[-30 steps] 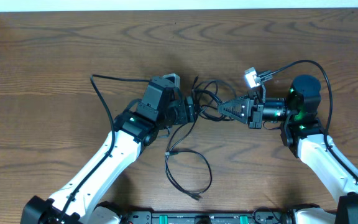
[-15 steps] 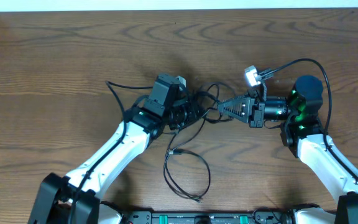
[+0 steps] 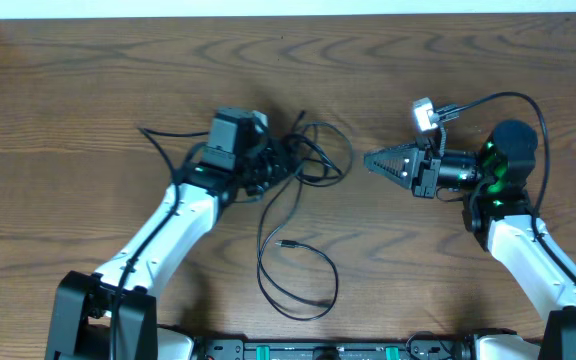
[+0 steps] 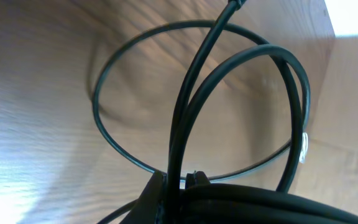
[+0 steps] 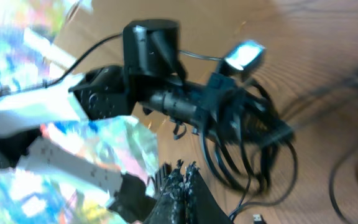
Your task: Untangle cables
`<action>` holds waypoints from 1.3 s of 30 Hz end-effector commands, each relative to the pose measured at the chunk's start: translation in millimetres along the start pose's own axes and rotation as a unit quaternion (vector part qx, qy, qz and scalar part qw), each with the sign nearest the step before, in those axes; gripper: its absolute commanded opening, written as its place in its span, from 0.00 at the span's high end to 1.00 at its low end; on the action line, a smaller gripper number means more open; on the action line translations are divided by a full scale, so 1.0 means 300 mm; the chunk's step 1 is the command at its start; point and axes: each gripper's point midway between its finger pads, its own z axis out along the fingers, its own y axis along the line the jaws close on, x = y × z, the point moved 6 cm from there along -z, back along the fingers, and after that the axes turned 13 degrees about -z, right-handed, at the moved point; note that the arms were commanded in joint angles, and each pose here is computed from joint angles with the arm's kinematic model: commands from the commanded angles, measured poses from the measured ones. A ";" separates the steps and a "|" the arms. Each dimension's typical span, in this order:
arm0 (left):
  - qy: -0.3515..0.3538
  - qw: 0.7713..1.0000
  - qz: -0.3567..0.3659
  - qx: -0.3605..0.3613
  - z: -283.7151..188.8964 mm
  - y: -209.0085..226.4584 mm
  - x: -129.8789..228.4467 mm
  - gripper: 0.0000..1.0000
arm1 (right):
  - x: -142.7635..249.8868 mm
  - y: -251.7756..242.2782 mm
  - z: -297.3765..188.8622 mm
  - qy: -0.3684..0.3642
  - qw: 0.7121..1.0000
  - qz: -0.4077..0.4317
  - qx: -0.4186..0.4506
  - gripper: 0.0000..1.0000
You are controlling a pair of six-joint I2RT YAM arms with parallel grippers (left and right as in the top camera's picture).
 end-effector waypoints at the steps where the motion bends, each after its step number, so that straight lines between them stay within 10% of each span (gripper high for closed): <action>1: -0.016 1.000 -0.001 -0.001 -0.028 0.036 -0.060 0.92 | 0.002 -0.086 -0.047 -0.030 0.995 0.029 0.093 0.99; 11: -0.012 0.988 0.145 -0.044 -0.002 0.053 -0.014 0.93 | 0.047 -0.071 0.012 0.008 0.995 -0.065 0.077 0.76; 28: -0.059 0.976 0.169 -0.121 0.020 0.084 0.009 0.92 | 0.186 -0.085 0.249 0.097 0.960 -0.167 0.205 0.61; 31: -0.055 0.977 0.168 -0.118 0.021 0.082 0.012 0.92 | 0.228 -0.086 0.271 0.127 0.949 -0.177 0.228 0.69; 34: -0.054 0.977 0.168 -0.118 0.021 0.083 0.013 0.93 | 0.255 -0.074 0.290 0.146 0.944 -0.193 0.225 0.99; 39: -0.047 0.976 0.171 -0.129 0.018 0.097 0.019 0.92 | 0.243 -0.201 0.165 0.121 0.886 -0.095 0.437 0.99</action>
